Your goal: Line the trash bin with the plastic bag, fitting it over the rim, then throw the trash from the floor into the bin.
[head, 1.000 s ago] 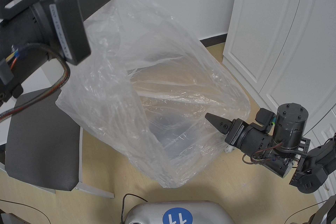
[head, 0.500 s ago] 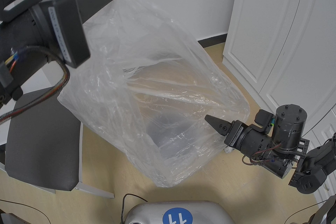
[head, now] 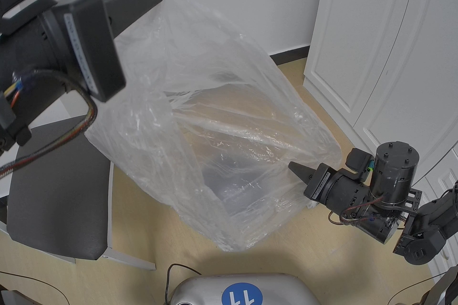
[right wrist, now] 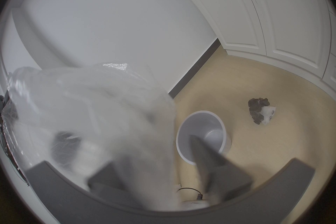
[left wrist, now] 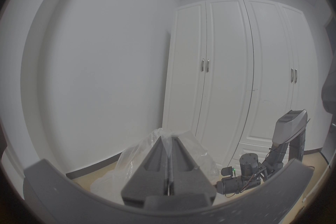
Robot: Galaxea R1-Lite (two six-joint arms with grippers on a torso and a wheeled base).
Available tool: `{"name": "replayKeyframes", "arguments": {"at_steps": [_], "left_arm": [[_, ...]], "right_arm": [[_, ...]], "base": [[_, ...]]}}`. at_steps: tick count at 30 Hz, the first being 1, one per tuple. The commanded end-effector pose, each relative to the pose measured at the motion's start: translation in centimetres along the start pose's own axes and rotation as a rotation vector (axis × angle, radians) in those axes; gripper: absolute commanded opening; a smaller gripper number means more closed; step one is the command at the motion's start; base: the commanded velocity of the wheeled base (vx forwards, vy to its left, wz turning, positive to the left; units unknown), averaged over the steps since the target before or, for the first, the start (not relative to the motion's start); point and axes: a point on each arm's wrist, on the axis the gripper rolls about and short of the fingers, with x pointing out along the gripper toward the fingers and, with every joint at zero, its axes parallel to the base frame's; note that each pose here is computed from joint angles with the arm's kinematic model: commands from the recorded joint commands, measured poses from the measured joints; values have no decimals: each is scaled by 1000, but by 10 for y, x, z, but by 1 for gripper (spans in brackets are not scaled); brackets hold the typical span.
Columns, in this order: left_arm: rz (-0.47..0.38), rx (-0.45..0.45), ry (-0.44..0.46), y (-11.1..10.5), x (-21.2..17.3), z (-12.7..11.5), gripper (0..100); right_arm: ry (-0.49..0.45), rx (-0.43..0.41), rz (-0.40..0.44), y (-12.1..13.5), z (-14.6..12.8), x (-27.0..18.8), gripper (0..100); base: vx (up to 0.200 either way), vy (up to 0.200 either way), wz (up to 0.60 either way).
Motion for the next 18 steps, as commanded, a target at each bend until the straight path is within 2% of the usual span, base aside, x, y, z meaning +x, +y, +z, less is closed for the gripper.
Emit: {"name": "replayKeyframes", "arguments": {"at_steps": [1,5,7,11,14,15,16,18], "left_arm": [[-4,-7,11,-1,-1,-4,0],[-18,-20,42,-2,0,-14,0],[-30,-31,132,0,-2,-40,0],[33,19,300,14,6,-93,0],[84,39,404,25,17,-121,0],[84,39,404,25,17,-121,0],[130,52,462,34,25,-135,0],[156,61,507,39,32,-148,0]], "right_arm": [[-9,1,12,2,2,-3,0],[-45,4,46,7,9,-10,0],[-87,-30,49,5,18,-17,0],[-177,-52,17,-2,45,-24,0],[-208,-83,-18,-9,55,-25,0],[-208,-83,-18,-9,55,-25,0],[-212,-108,-52,-14,59,-23,0],[-212,-114,-93,-19,63,-20,0]], "base": [[0,0,0],[0,0,0],[0,0,0],[0,0,0],[0,0,0],[0,0,0],[0,0,0],[0,0,0]]}}
